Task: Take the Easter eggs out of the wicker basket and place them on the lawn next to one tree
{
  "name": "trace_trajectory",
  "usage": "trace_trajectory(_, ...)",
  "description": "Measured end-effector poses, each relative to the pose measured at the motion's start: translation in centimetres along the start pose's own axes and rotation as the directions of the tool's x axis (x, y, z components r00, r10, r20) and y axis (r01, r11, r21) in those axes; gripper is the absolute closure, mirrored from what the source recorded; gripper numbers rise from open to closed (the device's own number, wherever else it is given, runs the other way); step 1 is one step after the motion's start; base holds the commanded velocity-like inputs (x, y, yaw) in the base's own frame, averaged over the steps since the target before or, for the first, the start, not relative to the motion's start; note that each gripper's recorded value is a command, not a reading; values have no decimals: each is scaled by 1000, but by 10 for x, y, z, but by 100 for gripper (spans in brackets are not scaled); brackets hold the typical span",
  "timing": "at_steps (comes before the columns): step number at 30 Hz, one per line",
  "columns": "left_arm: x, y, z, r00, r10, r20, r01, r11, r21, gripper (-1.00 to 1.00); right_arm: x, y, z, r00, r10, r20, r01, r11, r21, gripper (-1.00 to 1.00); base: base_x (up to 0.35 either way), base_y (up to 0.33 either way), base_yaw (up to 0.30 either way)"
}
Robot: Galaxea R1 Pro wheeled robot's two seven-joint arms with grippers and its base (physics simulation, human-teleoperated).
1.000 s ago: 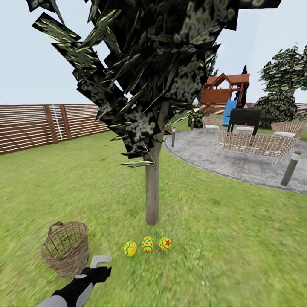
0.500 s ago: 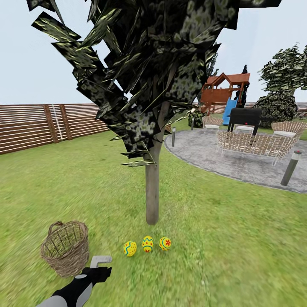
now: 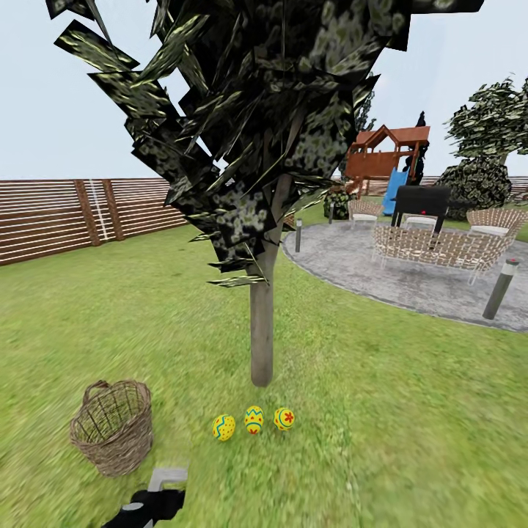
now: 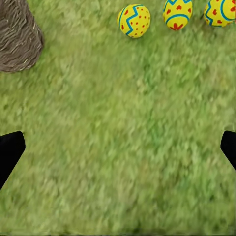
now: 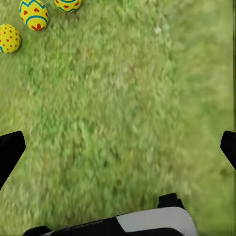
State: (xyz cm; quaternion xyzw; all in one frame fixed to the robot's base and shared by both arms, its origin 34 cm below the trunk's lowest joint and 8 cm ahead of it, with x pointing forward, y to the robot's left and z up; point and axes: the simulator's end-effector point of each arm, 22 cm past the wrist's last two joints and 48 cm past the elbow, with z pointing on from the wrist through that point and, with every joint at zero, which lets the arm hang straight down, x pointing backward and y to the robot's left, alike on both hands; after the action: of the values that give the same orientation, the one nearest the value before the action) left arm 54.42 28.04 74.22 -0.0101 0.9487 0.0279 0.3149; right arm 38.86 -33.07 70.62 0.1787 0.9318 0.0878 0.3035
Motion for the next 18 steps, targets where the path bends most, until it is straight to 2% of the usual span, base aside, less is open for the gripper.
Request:
trace_trajectory(4,36,1,-4,999,5,-40,-5,1000,-2,-100,15,-8,-1,1000,3,7,-3,1000,17,-100,0,0,0)
trace_trajectory(11,100,3,-14,993,12,-119,-12,1000,-4,-100,41,-22,-4,1000,12,-21,-11,997,74,-100,0,0,0)
trace_trajectory(18,147,4,-25,983,16,-183,-17,1000,-4,-100,92,-34,-13,992,45,-122,-30,992,119,-100,0,0,0)
